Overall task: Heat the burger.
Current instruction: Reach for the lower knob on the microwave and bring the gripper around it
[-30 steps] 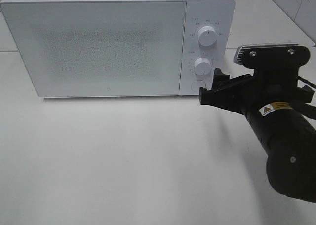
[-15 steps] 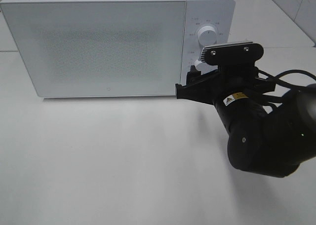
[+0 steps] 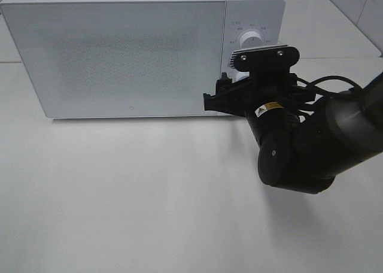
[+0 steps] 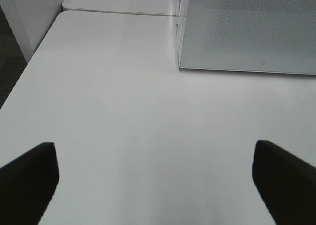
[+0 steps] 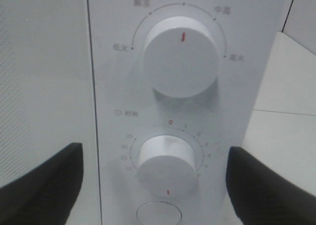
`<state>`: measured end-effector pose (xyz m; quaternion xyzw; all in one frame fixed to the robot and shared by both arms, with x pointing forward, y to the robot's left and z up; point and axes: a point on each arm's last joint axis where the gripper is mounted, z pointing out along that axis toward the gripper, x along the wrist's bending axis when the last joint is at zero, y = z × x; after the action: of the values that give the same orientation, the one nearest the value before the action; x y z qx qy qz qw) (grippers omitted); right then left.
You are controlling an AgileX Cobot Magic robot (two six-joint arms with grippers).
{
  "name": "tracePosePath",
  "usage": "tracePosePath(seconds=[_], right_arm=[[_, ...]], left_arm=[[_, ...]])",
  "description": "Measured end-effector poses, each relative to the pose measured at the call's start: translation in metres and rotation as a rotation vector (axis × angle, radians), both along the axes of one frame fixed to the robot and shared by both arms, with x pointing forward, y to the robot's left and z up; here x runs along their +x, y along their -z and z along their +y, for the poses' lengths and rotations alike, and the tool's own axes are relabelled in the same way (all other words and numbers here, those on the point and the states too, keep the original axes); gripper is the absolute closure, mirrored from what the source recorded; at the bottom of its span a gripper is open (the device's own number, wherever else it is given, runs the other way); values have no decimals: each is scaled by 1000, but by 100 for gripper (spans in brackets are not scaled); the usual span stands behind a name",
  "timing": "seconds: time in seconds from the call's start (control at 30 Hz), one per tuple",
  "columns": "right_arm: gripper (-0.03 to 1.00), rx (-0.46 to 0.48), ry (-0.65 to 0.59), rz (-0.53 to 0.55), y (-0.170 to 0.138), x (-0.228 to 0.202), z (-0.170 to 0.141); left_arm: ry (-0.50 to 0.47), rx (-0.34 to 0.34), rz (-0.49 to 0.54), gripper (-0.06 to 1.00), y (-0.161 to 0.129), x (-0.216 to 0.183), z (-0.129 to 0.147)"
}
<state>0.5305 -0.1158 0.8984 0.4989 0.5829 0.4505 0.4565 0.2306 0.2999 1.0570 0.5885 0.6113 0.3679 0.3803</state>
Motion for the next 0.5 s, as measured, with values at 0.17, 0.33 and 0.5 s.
tracePosePath(seconds=[0.17,0.33,0.5], right_arm=[[20,0,0,11,7,8,4],[20,7,22,25,14,17,1],[20,20,29,32,16,21,-1]], left_arm=[[0,0,0,-5,0,0,0],[0,0,0,-5,0,0,0],[0,0,0,-5,0,0,0]])
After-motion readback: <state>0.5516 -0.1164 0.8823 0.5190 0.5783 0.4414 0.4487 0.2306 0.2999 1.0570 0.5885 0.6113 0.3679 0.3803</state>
